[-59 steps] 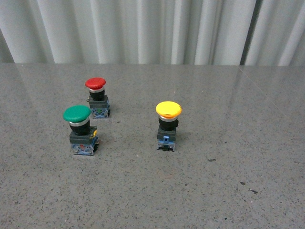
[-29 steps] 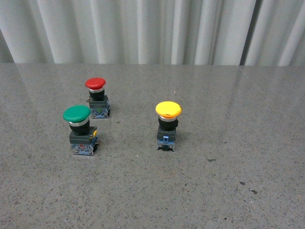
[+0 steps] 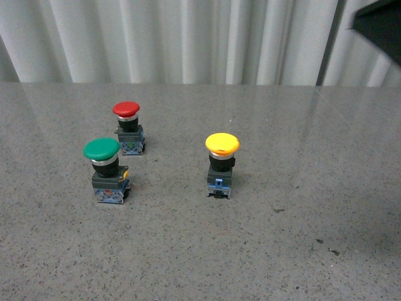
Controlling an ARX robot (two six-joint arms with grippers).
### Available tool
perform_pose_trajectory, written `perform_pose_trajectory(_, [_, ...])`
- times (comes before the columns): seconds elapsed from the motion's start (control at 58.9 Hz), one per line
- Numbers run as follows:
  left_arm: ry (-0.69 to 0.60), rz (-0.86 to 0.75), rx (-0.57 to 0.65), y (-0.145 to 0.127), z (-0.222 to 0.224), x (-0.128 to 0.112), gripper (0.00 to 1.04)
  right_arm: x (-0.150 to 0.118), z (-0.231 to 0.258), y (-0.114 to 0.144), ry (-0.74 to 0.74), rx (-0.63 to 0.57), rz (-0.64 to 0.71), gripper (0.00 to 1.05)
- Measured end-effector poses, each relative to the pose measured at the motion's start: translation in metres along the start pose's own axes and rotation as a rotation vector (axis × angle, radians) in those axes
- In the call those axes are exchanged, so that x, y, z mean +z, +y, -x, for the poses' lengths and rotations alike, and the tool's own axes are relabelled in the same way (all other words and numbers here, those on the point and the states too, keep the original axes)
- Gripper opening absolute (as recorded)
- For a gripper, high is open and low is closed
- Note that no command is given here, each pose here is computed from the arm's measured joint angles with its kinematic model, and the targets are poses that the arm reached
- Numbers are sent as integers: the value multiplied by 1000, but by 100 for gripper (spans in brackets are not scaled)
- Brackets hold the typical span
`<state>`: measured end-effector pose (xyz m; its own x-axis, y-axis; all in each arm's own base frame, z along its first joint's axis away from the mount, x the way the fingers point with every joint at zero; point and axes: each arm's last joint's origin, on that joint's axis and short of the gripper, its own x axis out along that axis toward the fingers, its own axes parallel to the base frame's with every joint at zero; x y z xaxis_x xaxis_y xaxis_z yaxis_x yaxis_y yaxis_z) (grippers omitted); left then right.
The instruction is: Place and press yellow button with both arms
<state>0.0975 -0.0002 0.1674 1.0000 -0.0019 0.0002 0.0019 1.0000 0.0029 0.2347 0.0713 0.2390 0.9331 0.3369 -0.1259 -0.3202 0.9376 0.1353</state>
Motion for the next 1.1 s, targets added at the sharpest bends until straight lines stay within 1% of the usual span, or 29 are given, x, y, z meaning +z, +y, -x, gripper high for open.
perform_pose_trajectory(0.085, [0,0,0,0,0,0,98,1,-35,15,52,55,5,98])
perform_pose_trajectory(0.187, [0,0,0,0,0,0,98,-1,-59,27,88,86,7,98])
perform_pose_trajectory(0.39, [0,0,0,0,0,0,98,-16,-87,42,168,113,17,98])
perform_pose_trajectory(0.424, [0,0,0,0,0,0,98,-18,-89,44,178,116,19,97])
perform_pose_trajectory(0.509, [0,0,0,0,0,0,98,-21,-92,47,194,122,22,86])
perform_pose_trajectory(0.577, [0,0,0,0,0,0,98,-23,-94,50,200,124,24,75])
perform_pose_trajectory(0.628, [0,0,0,0,0,0,98,-23,-94,51,204,126,26,69])
perform_pose_trajectory(0.662, [0,0,0,0,0,0,98,-25,-95,52,209,127,27,64])
perform_pose_trajectory(0.713, [0,0,0,0,0,0,98,-27,-95,56,216,137,33,53])
perform_pose_trajectory(0.747, [0,0,0,0,0,0,98,-27,-95,56,216,138,34,49])
perform_pose_trajectory(0.798, [0,0,0,0,0,0,98,-29,-95,59,226,146,37,40])
perform_pose_trajectory(0.9, [0,0,0,0,0,0,98,-32,-96,62,232,154,40,27])
perform_pose_trajectory(0.967, [0,0,0,0,0,0,98,-34,-96,66,239,165,47,14])
perform_pose_trajectory(1.001, [0,0,0,0,0,0,98,-35,-97,67,242,168,50,11])
perform_pose_trajectory(1.018, [0,0,0,0,0,0,98,-36,-97,68,245,170,51,7])
perform_pose_trajectory(1.069, [0,0,0,0,0,0,98,-38,-98,68,250,170,53,2])
perform_pose_trajectory(1.103, [0,0,0,0,0,0,98,-40,-99,68,252,170,55,2])
